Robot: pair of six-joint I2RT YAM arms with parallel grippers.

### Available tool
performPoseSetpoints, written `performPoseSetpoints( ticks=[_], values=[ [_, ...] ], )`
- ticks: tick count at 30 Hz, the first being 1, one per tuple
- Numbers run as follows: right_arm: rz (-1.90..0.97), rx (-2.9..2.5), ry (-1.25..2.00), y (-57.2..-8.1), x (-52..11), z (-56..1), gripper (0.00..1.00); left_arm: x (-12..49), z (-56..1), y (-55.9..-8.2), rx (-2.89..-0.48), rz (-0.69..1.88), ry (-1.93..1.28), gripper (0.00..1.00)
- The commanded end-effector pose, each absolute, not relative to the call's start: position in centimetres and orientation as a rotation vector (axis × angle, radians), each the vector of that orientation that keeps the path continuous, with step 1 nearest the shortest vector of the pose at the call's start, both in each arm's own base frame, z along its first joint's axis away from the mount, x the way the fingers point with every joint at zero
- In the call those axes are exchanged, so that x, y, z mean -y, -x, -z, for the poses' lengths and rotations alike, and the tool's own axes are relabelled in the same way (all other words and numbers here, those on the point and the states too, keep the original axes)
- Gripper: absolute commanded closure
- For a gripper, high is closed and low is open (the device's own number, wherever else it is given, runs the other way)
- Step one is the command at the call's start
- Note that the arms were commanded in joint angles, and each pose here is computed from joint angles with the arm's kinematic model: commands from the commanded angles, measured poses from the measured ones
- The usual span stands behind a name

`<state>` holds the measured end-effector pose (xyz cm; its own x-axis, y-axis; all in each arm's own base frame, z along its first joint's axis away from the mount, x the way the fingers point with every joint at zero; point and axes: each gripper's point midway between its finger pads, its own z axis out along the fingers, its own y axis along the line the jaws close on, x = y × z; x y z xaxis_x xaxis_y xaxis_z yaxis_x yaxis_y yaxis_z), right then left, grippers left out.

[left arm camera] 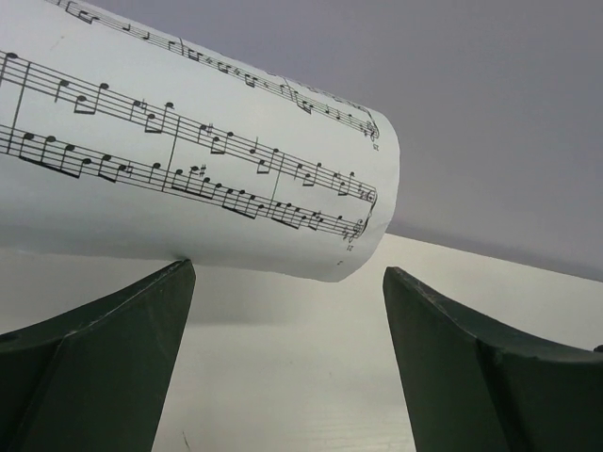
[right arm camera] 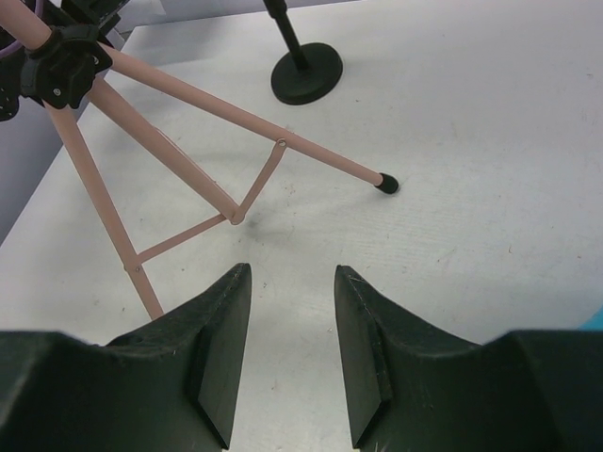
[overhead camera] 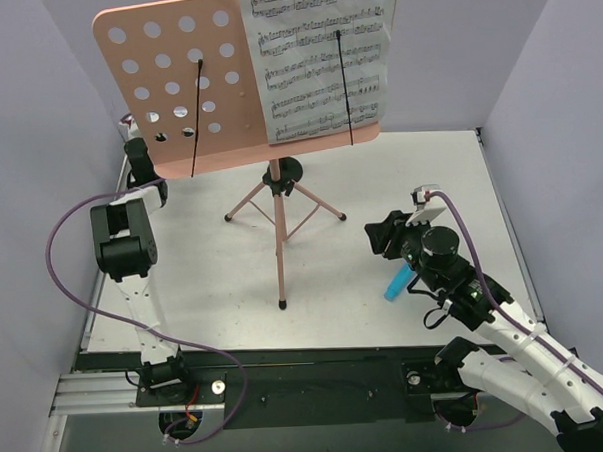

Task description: Set up the instrument practice props

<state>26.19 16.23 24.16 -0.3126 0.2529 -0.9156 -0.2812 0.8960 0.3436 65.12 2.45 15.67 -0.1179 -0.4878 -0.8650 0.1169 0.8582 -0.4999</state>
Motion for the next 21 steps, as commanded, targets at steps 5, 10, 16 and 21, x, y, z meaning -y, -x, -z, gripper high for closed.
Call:
performPoseSetpoints(
  ticks=[5,10,16,21],
  values=[
    [-0.564,-1.782,0.030,-26.6,-17.0,-25.6,0.64,-1.2,-20.9,-66.1,-1.524,0.433,0.047,0.08],
    [-0.569,-1.797,0.040,-26.8,-17.5,-25.2,0.64,-0.3,-20.9,-66.0,-1.520,0.409,-0.073,0.08],
    [-0.567,-1.815,0.047,-26.7,-17.6,-24.6,0.64,0.3,-20.3,-66.5,-1.567,0.263,-0.248,0.08],
    [-0.558,-1.818,0.049,-26.8,-17.5,-24.4,0.64,0.1,-19.2,-67.0,-1.621,0.027,-0.376,0.08]
  ],
)
